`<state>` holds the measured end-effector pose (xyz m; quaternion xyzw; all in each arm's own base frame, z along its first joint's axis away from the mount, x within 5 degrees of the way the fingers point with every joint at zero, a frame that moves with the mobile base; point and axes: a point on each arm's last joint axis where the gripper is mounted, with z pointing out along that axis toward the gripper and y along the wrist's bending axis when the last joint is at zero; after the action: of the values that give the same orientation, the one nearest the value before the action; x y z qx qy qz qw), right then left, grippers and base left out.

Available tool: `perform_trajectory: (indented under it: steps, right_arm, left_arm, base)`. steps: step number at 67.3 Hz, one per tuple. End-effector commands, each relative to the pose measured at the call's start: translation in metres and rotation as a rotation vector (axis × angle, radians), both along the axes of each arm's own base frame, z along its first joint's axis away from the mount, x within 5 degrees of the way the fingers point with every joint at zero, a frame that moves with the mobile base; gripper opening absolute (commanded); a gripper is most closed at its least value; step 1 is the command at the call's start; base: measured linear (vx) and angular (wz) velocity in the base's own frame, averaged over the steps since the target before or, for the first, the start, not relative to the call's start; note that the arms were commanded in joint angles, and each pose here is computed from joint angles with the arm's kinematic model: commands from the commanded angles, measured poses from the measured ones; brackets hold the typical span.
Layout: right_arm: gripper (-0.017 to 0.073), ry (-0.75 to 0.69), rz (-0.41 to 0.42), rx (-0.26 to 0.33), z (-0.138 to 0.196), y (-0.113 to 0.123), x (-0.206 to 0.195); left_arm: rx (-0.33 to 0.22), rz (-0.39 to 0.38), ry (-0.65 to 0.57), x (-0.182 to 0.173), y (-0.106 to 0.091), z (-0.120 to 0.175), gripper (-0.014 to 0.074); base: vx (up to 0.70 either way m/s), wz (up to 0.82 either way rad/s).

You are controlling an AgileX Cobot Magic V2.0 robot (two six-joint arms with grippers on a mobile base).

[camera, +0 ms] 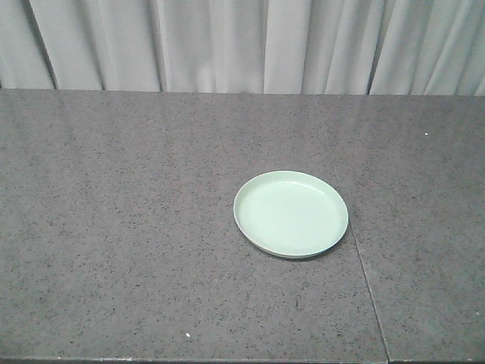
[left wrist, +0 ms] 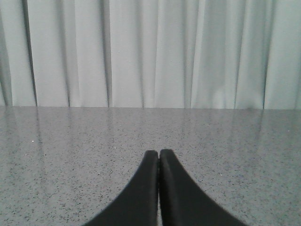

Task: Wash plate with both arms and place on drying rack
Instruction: 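Move the right gripper toward the rim of the pale green plate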

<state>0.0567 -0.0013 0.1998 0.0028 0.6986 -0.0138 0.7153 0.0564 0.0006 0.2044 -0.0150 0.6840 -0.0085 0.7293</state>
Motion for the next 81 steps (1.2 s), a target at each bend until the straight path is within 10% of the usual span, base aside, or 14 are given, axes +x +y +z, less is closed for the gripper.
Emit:
perform_trajectory:
  steps: [1,47,61,81]
  right_arm:
    - [-0.0005,-0.076,-0.001,-0.008,0.007,0.000,-0.001]
    - [-0.0005,-0.169,-0.002,-0.005,0.015,0.000,-0.002]
    - [-0.0005,-0.343,0.005,0.056,0.068,0.000,-0.014]
    - [-0.0004,-0.089,0.003,-0.003,0.141,0.000,-0.009]
  left_arm:
    - [-0.006,-0.006,-0.112,-0.004,0.000,0.017,-0.0006]
    - [-0.006,-0.006,-0.112,-0.004,0.000,0.017,-0.0006]
    - [-0.006,-0.006,-0.112,-0.004,0.000,0.017,-0.0006]
    - [-0.006,-0.006,-0.112,-0.004,0.000,0.017,-0.0006]
  base:
    - [0.00,0.00]
    - [0.00,0.00]
    - [0.00,0.00]
    - [0.00,0.00]
